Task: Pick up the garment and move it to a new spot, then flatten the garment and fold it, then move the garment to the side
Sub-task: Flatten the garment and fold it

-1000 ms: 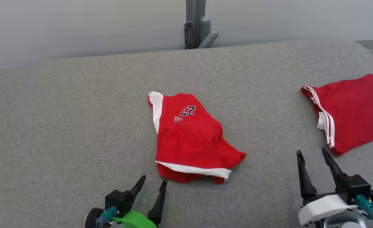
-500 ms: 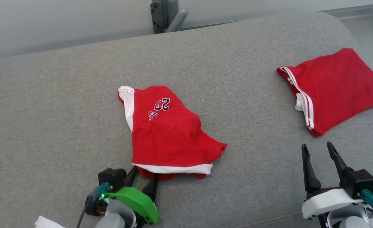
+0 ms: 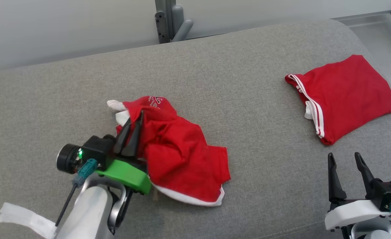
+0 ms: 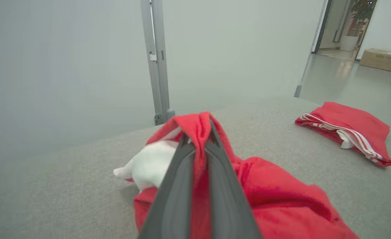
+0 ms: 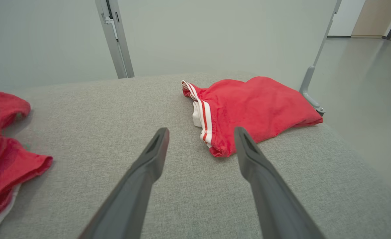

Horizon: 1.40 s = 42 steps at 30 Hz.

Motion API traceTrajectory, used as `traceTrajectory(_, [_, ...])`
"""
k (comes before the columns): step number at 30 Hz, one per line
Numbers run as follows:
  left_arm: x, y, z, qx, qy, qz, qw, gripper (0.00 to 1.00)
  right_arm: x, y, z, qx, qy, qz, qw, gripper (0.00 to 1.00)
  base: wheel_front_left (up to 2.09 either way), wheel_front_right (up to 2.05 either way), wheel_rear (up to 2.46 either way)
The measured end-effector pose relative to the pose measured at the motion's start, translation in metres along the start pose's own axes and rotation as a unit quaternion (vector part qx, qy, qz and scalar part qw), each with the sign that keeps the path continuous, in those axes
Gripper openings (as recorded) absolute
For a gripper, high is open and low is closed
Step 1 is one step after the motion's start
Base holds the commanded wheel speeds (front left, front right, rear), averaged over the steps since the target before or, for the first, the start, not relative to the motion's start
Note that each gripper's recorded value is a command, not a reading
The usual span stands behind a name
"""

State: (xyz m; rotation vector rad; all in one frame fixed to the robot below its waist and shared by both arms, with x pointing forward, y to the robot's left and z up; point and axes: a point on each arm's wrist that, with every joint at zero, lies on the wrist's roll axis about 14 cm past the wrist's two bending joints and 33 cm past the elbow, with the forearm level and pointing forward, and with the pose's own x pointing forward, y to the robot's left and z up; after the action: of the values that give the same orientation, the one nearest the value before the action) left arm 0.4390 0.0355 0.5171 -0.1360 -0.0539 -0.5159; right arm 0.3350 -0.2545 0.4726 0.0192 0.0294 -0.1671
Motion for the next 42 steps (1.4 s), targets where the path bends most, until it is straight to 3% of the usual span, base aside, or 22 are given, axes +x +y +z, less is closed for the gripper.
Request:
traceTrajectory(8, [0.009, -0.074, 0.036, 0.016, -0.014, -0.097, 0.995, 0.00, -0.001, 0.005, 0.004, 0.008, -0.007, 0.006, 1.000, 1.00, 0.00, 0.00, 0.00])
traceTrajectory(14, [0.023, -0.100, 0.046, 0.036, -0.014, -0.141, 0.989, 0.00, 0.001, 0.006, 0.003, 0.019, -0.007, 0.006, 1.000, 1.00, 0.00, 0.00, 0.00])
traceTrajectory(20, [0.046, -0.105, 0.025, 0.038, 0.018, -0.151, 0.988, 0.00, 0.004, 0.002, 0.002, 0.022, -0.003, -0.003, 1.000, 1.00, 0.00, 0.00, 0.00])
traceTrajectory(25, [0.050, -0.108, -0.029, 0.016, 0.086, -0.158, 0.984, 0.00, 0.005, -0.005, -0.005, 0.022, 0.009, -0.015, 1.000, 1.00, 0.00, 0.00, 0.00])
traceTrajectory(26, [0.048, -0.111, -0.041, 0.012, 0.100, -0.164, 0.981, 0.04, 0.005, -0.006, -0.008, 0.023, 0.013, -0.018, 1.000, 1.00, 0.00, 0.00, 0.00])
traceTrajectory(28, [0.045, -0.115, -0.058, -0.014, 0.113, -0.167, 0.979, 0.41, 0.004, -0.010, -0.012, 0.022, 0.020, -0.023, 0.999, 1.00, 0.00, 0.00, 0.00])
traceTrajectory(31, [0.039, -0.120, -0.077, -0.037, 0.125, -0.178, 0.975, 0.73, 0.003, -0.013, -0.017, 0.021, 0.029, -0.029, 0.999, 1.00, 0.00, 0.00, 0.00])
traceTrajectory(32, [0.037, -0.120, -0.082, -0.041, 0.128, -0.178, 0.975, 0.94, 0.003, -0.014, -0.019, 0.020, 0.031, -0.031, 0.999, 1.00, 0.00, 0.00, 0.00])
traceTrajectory(33, [0.036, -0.120, -0.086, -0.046, 0.130, -0.176, 0.975, 1.00, 0.003, -0.015, -0.020, 0.020, 0.034, -0.032, 0.999, 1.00, 0.00, 0.00, 0.00])
traceTrajectory(42, [0.024, -0.093, -0.067, -0.084, 0.087, -0.126, 0.985, 1.00, 0.002, -0.015, -0.021, 0.020, 0.034, -0.031, 0.999, 1.00, 0.00, 0.00, 0.00])
